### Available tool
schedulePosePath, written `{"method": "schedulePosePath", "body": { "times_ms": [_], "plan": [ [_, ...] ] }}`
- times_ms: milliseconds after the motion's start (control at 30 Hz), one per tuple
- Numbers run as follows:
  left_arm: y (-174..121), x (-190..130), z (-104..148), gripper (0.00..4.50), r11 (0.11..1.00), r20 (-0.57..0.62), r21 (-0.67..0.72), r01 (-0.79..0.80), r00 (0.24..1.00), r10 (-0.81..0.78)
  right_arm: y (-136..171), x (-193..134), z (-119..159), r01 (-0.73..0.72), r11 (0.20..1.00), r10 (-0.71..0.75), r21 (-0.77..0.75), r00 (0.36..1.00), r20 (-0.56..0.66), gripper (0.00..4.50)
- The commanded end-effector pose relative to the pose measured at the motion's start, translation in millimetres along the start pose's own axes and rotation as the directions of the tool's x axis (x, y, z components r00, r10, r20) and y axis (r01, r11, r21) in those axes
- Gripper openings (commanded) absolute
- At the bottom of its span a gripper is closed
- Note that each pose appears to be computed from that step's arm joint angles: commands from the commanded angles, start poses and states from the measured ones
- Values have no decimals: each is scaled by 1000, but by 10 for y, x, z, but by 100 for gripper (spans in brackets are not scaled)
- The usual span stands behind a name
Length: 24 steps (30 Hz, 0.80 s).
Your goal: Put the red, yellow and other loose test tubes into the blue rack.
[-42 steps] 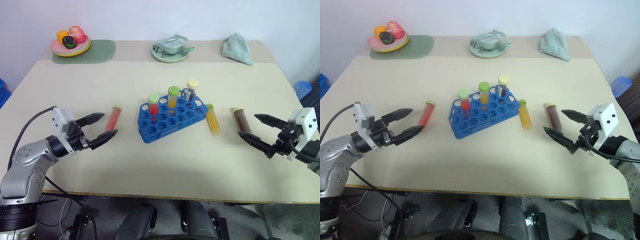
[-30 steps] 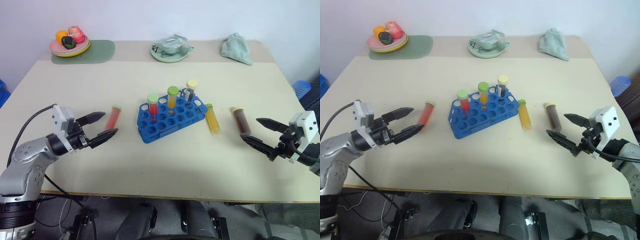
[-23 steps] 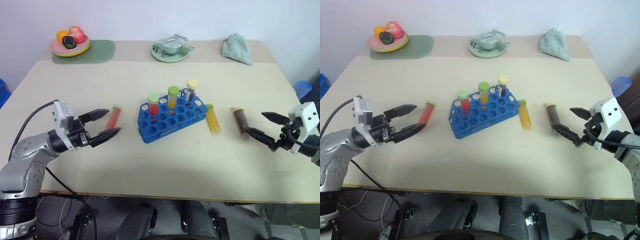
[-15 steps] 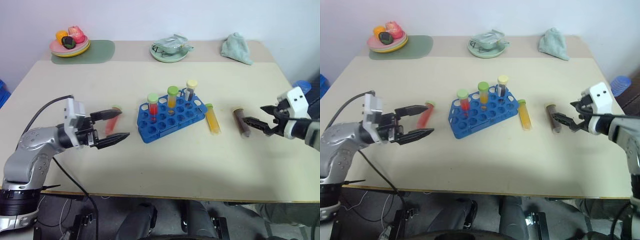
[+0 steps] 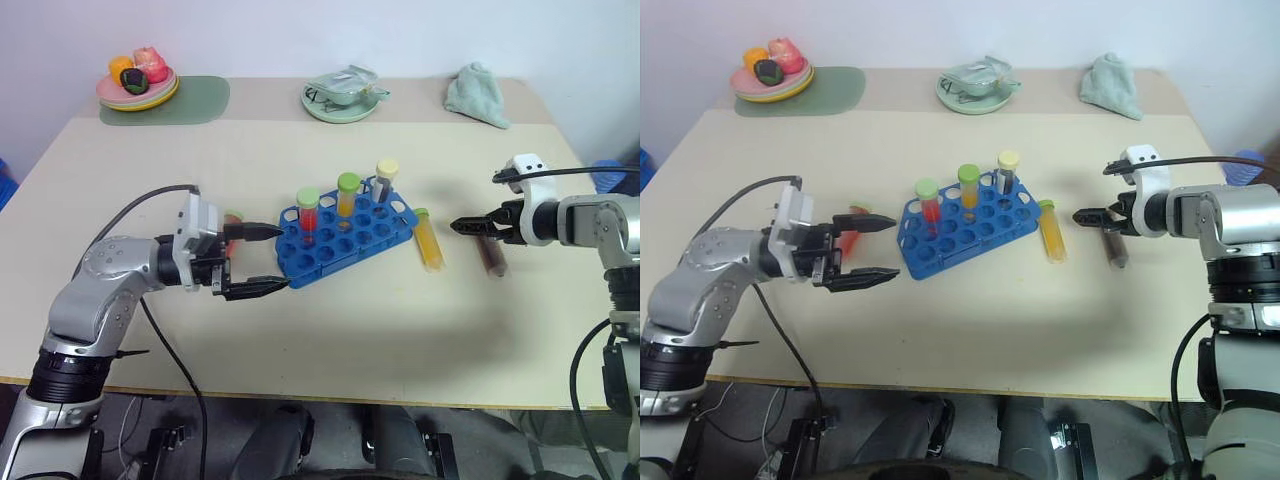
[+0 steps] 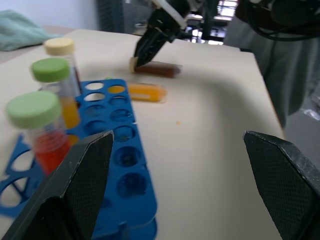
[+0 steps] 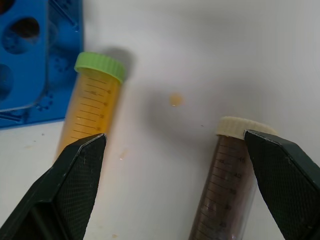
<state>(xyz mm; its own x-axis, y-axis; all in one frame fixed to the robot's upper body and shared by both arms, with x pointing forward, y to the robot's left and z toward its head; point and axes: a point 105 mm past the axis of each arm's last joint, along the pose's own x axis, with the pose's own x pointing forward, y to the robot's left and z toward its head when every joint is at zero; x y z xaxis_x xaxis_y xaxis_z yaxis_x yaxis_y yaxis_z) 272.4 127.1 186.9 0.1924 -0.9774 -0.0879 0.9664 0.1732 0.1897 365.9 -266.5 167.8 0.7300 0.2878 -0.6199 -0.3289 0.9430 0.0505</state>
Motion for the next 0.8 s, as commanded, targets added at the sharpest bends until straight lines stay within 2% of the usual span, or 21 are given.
{"method": "schedulePosePath", "body": {
  "times_ms": [33,233,800],
  "plan": [
    [-51,36,61,424,999,10,33,18,1000,-19,-110,-47,1,39,999,-39,9,999,-7,450],
    [-96,38,11,424,1000,8,15,25,1000,-25,-199,-80,66,63,998,-64,26,998,20,450],
    [-96,31,-12,424,999,7,12,30,1000,-30,-325,93,40,80,996,-79,29,996,-36,450]
  ]
}}
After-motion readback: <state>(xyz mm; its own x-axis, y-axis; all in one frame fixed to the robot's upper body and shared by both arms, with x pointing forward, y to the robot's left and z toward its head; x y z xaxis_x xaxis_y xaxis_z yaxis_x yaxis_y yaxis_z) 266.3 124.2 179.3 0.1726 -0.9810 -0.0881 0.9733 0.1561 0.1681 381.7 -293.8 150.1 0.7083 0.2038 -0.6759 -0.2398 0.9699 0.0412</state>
